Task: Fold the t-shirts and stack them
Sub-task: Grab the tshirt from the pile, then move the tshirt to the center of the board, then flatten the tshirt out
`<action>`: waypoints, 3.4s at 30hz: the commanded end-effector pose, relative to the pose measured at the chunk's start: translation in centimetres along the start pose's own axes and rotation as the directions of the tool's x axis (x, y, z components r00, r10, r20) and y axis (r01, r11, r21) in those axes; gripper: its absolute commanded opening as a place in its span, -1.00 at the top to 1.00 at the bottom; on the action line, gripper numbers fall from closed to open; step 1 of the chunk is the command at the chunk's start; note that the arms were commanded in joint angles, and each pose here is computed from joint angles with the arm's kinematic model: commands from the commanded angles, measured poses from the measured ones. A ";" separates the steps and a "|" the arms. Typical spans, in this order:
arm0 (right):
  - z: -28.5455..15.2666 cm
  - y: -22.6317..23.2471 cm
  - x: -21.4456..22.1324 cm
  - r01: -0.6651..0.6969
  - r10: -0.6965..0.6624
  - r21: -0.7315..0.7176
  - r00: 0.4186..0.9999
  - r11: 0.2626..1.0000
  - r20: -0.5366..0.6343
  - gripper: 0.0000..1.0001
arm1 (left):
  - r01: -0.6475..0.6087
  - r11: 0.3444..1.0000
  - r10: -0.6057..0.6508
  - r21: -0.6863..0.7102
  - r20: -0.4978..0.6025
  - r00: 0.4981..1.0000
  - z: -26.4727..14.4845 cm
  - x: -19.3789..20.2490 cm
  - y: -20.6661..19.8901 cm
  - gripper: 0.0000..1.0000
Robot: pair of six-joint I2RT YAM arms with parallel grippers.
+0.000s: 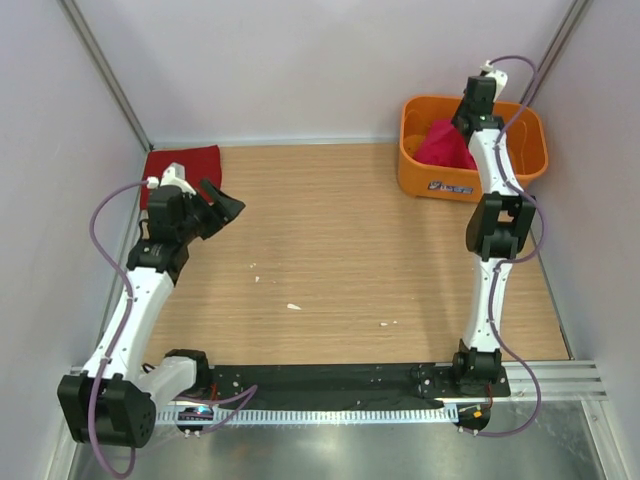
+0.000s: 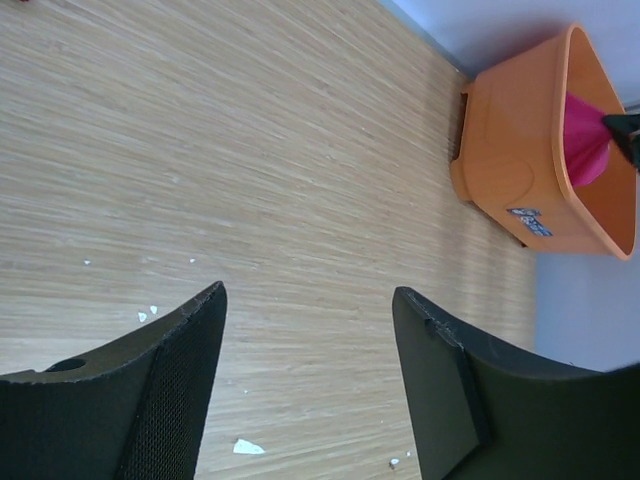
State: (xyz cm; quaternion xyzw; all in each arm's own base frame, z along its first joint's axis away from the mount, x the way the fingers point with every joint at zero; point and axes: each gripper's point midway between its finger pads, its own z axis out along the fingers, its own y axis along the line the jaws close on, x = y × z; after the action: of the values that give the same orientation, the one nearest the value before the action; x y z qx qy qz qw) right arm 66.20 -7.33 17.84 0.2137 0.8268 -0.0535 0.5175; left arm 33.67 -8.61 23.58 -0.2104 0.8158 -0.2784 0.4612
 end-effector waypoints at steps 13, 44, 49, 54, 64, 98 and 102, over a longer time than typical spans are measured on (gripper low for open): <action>-20.9 4.6 -22.3 -0.078 0.201 -0.290 0.882 0.954 0.426 0.98 | -0.013 0.990 0.013 0.138 0.000 1.000 -4.0 0.1 -4.4 -0.37; -45.3 8.8 21.5 -0.091 -0.254 -0.738 0.905 0.668 -0.342 -0.34 | -0.049 0.981 0.095 0.188 -0.244 0.965 -9.0 8.2 -4.6 -0.54; -45.4 6.7 29.5 -0.201 -0.312 -0.709 0.794 0.676 -0.522 -0.29 | -0.114 0.993 0.081 -0.041 -0.471 0.878 -7.6 17.0 -0.2 -0.48; -43.2 6.5 31.2 -0.194 -0.273 -0.671 0.806 0.716 -0.525 -0.39 | -0.158 0.986 0.094 -0.053 -0.611 0.786 -6.0 23.5 -1.0 -0.38; -38.6 7.9 30.7 -0.032 -0.348 -0.670 0.836 0.741 -0.425 -0.60 | -0.371 0.929 0.237 0.007 -0.781 0.578 -7.9 31.9 -0.9 -0.61; -54.2 0.9 15.9 0.027 -0.290 -0.840 0.944 0.542 -0.157 0.97 | -0.307 0.887 0.379 0.345 -0.162 0.911 -20.7 9.5 -11.5 1.00; -55.0 1.0 14.1 -0.050 -0.197 -0.817 0.960 0.575 -0.197 0.97 | -0.335 0.886 0.383 0.321 -0.099 0.918 -21.4 6.9 -12.1 1.00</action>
State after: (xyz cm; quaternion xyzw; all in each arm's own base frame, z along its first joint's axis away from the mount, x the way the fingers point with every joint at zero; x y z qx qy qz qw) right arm 15.34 15.12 31.62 -0.1151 0.8030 0.3479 0.4700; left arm 10.86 -16.79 35.70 0.0406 0.8176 -0.3804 0.4302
